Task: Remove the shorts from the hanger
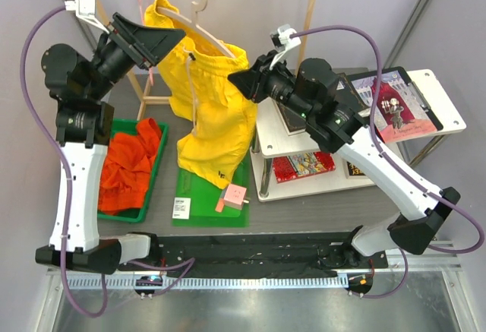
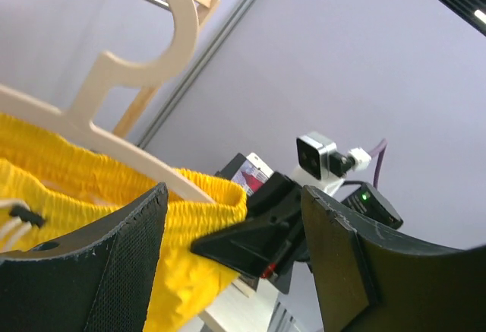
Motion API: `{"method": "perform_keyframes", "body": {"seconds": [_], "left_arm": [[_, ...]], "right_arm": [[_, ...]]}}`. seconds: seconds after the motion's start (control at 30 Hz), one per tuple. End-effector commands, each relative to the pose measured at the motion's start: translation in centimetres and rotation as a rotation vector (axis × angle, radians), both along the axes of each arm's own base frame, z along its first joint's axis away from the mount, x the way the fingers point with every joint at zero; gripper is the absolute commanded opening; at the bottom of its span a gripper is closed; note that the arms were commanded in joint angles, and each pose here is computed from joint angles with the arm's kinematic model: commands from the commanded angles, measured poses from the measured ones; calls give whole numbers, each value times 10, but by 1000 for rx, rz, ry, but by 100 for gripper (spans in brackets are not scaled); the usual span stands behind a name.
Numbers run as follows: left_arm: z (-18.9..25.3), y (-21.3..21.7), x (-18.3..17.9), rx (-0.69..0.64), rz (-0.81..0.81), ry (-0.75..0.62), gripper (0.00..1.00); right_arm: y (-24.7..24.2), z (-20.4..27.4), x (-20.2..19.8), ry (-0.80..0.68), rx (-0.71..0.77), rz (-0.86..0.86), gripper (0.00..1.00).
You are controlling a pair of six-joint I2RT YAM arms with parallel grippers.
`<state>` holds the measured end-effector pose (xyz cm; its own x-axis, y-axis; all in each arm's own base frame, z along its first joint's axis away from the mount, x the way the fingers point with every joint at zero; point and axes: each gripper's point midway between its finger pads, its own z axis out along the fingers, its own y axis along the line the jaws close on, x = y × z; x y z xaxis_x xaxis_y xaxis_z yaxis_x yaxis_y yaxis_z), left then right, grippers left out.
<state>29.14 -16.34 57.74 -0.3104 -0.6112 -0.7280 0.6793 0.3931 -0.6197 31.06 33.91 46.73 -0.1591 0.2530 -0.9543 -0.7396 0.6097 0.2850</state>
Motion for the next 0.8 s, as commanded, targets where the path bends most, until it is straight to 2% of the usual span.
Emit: {"method": "perform_keyframes", "body": {"seconds": [0.0,0.1,0.13,0.2,0.33,0.47,0.77], "left_arm": [[32,2,8,-16,27,-102,71],[38,-4,23,-31,-12,-119,72],[31,-6,41,-41,-25,-75,71],[37,-8,46,-87,-49,-38,67],[49,-6,56,-168,-52,-72,66],[52,-6,73,-176,-42,-62,67],[52,-21,86,-175,-37,-53,63]], "right_arm": [[-27,79,-33,-153,144,17,1],[-28,73,-31,-127,112,2,1],[-29,71,-31,-122,104,0,1],[-29,69,-30,-130,91,-4,1],[-29,67,-28,-141,70,-8,1],[-28,68,-28,-148,60,-2,1],[-28,72,-20,-176,2,-29,1]]}}
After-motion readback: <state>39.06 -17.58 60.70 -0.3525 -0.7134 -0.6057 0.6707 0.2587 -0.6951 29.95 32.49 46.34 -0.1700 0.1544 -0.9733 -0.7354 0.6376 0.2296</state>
